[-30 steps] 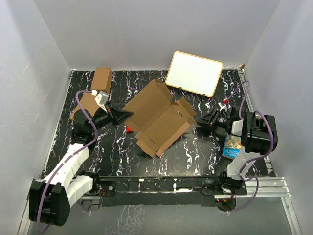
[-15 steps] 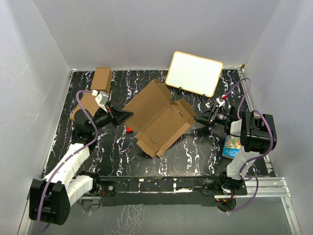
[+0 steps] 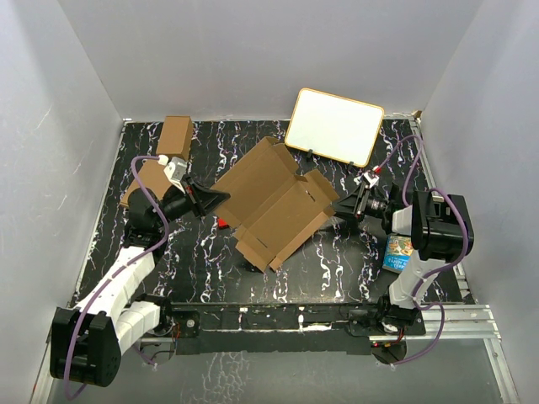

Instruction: Fold the paper box

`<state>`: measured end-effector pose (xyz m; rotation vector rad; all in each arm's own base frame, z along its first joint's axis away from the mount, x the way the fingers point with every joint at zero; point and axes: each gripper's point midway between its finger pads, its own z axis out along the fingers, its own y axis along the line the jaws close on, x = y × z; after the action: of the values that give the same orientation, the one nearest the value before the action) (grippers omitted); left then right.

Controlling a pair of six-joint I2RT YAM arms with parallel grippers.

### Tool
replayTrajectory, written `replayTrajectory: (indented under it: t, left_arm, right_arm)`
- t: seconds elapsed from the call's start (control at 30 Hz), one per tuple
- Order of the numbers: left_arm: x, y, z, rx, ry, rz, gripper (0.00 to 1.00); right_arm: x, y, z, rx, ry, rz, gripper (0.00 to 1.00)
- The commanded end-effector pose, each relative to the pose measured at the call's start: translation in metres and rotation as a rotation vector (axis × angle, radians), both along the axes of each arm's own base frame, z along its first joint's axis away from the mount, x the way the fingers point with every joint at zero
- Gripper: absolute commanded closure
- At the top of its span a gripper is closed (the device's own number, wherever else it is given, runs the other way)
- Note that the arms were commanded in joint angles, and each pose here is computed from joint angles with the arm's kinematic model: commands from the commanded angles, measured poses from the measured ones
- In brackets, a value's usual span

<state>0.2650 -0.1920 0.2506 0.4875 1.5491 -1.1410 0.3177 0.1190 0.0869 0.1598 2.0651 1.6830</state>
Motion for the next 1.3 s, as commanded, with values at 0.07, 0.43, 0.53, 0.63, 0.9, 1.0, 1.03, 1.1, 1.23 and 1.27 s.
replayTrajectory:
  t: [0.07, 0.43, 0.53, 0.63, 0.9, 1.0, 1.03, 1.1, 1.23, 1.27]
  left_arm:
    - [0.003, 0.004, 0.013, -0.019, -0.05, 0.032, 1.0]
    - [0.006, 0.005, 0.009, -0.036, -0.03, 0.056, 1.0]
    - [0.007, 0.006, 0.008, -0.038, -0.019, 0.066, 1.0]
    - [0.008, 0.007, 0.006, -0.039, -0.009, 0.074, 1.0]
    - [0.013, 0.01, -0.004, -0.031, 0.027, 0.106, 1.0]
    - [0.014, 0.01, -0.006, -0.033, 0.036, 0.113, 1.0]
    - [0.015, 0.01, -0.008, -0.034, 0.04, 0.115, 1.0]
    - [0.015, 0.01, -0.009, -0.033, 0.047, 0.115, 1.0]
    - [0.016, 0.011, -0.012, -0.033, 0.057, 0.123, 1.0]
    - [0.017, 0.011, -0.013, -0.033, 0.06, 0.125, 1.0]
  right_arm:
    - [-0.004, 0.008, 0.003, -0.012, -0.074, 0.045, 0.57]
    - [-0.004, 0.017, 0.001, -0.018, -0.095, 0.072, 0.58]
    - [-0.006, 0.022, 0.001, -0.019, -0.103, 0.087, 0.59]
    - [-0.006, 0.024, 0.0, -0.021, -0.107, 0.092, 0.6]
    - [-0.007, 0.024, -0.003, -0.029, -0.109, 0.093, 0.68]
    - [-0.007, 0.025, -0.005, -0.03, -0.105, 0.097, 0.68]
    - [-0.008, 0.026, -0.005, -0.03, -0.104, 0.1, 0.69]
    - [-0.008, 0.028, -0.006, -0.032, -0.102, 0.105, 0.69]
    - [-0.009, 0.031, -0.009, -0.038, -0.096, 0.114, 0.68]
    - [-0.009, 0.031, -0.01, -0.04, -0.094, 0.115, 0.68]
